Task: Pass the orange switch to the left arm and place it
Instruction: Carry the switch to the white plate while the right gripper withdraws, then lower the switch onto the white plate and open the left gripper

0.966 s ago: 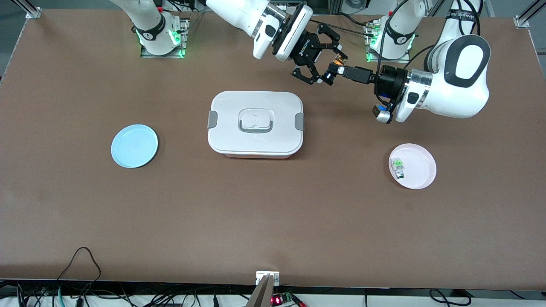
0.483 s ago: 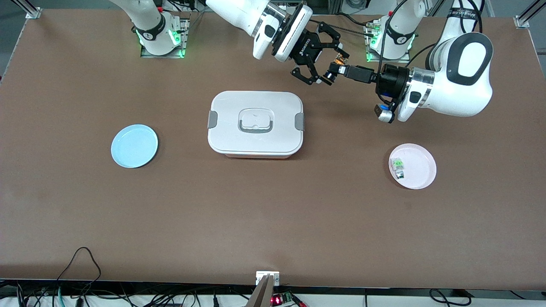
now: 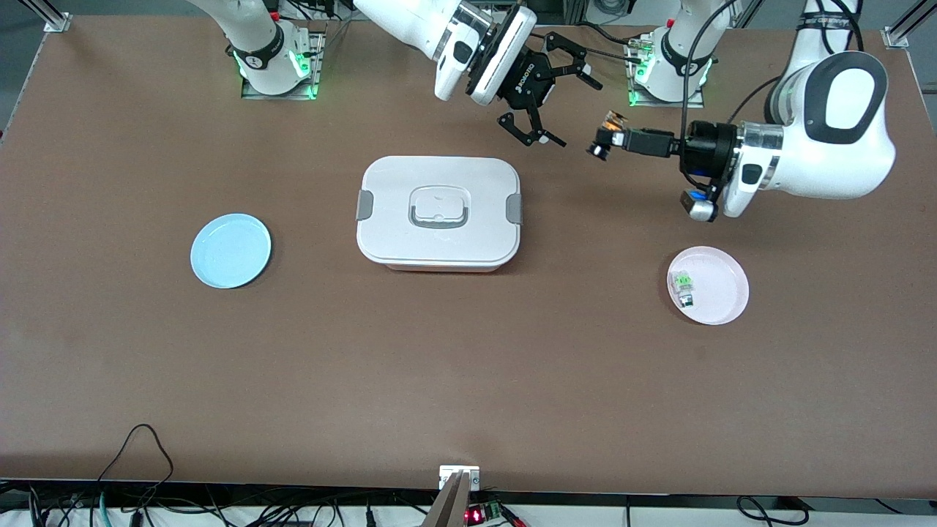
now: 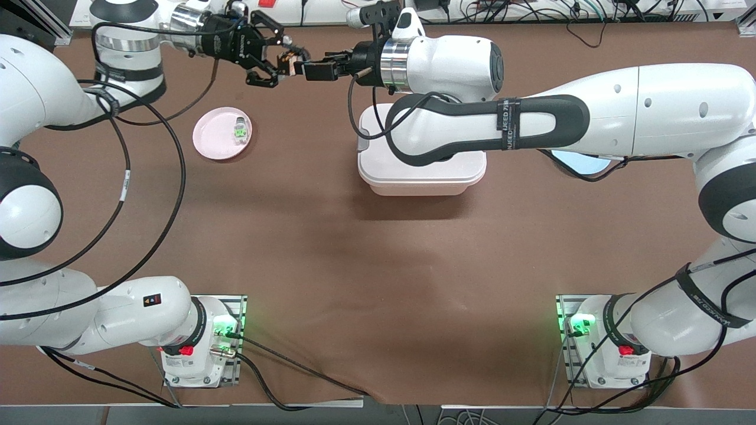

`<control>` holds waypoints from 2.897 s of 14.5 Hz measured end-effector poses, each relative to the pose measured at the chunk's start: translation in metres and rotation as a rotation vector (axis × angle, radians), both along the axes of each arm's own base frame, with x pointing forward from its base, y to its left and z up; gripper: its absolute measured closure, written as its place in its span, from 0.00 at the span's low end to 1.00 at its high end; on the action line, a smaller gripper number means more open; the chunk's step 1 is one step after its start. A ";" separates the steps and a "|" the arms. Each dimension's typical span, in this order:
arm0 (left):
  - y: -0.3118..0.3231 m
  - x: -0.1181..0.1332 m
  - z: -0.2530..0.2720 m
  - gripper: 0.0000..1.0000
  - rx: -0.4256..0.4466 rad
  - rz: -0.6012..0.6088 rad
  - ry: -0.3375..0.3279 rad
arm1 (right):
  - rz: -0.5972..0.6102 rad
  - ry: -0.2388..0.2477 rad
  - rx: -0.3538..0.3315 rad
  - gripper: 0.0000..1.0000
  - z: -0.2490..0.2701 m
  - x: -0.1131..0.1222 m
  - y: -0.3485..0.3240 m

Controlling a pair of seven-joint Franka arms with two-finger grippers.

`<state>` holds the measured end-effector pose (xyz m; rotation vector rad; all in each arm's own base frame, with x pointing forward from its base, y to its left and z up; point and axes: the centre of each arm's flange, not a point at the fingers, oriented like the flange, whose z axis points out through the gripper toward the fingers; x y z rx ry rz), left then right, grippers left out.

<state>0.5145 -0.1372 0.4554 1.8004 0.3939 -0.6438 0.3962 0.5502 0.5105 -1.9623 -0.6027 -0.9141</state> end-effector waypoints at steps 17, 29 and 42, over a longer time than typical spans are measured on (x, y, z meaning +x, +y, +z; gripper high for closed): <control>0.137 0.019 -0.113 0.54 0.796 -0.313 -0.325 | 0.244 0.181 -0.564 0.00 -0.089 0.168 -0.185; 0.202 0.062 -0.237 0.54 1.023 -0.313 -0.598 | 0.158 0.653 -0.964 0.00 -0.068 0.191 -0.480; 0.212 0.062 -0.253 0.00 1.052 -0.329 -0.616 | -0.411 0.804 -0.986 0.00 0.074 0.132 -0.515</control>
